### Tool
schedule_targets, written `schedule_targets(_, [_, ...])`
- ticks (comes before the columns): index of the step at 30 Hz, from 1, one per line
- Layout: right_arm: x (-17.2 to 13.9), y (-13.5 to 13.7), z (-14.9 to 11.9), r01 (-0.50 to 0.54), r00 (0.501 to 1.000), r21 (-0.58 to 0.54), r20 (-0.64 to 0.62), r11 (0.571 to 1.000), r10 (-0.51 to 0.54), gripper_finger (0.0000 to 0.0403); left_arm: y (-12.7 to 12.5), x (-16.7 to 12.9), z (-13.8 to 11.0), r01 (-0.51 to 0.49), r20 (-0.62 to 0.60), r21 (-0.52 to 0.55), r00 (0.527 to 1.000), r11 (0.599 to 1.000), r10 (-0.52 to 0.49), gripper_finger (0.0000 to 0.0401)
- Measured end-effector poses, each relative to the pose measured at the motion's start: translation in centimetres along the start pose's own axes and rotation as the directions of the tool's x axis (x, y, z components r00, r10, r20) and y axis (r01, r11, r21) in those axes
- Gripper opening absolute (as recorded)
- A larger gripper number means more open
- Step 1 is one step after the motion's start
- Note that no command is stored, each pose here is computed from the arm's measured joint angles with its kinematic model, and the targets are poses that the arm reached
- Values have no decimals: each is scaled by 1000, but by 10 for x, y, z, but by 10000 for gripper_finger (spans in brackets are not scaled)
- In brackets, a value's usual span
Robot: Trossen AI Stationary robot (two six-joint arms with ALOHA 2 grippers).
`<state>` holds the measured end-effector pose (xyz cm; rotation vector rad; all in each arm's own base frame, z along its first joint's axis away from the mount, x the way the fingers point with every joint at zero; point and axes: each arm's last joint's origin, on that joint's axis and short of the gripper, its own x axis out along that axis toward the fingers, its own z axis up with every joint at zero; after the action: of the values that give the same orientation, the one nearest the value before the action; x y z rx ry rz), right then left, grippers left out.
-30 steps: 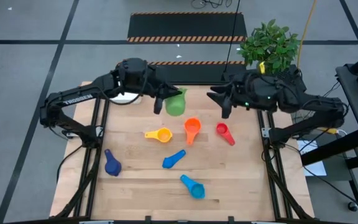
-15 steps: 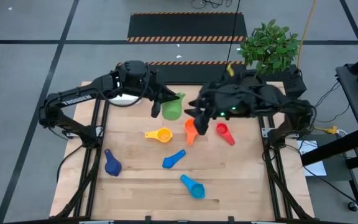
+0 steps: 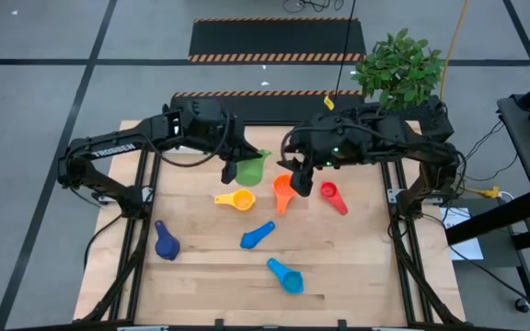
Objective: Nest measuring cups in basket
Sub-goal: Stack the green measuring cup into the orange measuring cup
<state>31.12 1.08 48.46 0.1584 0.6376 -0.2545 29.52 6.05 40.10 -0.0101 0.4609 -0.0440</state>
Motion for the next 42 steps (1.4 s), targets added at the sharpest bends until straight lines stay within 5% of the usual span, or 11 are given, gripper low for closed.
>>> schedule_targets(18, [60,-8,-3,-88,984,-162,-168,983,61,157,-18,17,-8,-3,-96,79,995,997,11,6])
schedule_targets(28, [71,-7,-8,-86,979,-172,-195,981,51,80,-18,17,-8,-15,-98,80,995,997,23,6])
schedule_targets(34, [72,-7,-9,-78,978,-172,-203,982,43,7,-18,17,-8,-25,-98,75,995,997,32,22])
schedule_targets(42, [60,-17,-13,-12,970,-170,-240,985,-30,3,-18,17,-8,-186,-105,91,975,978,195,104])
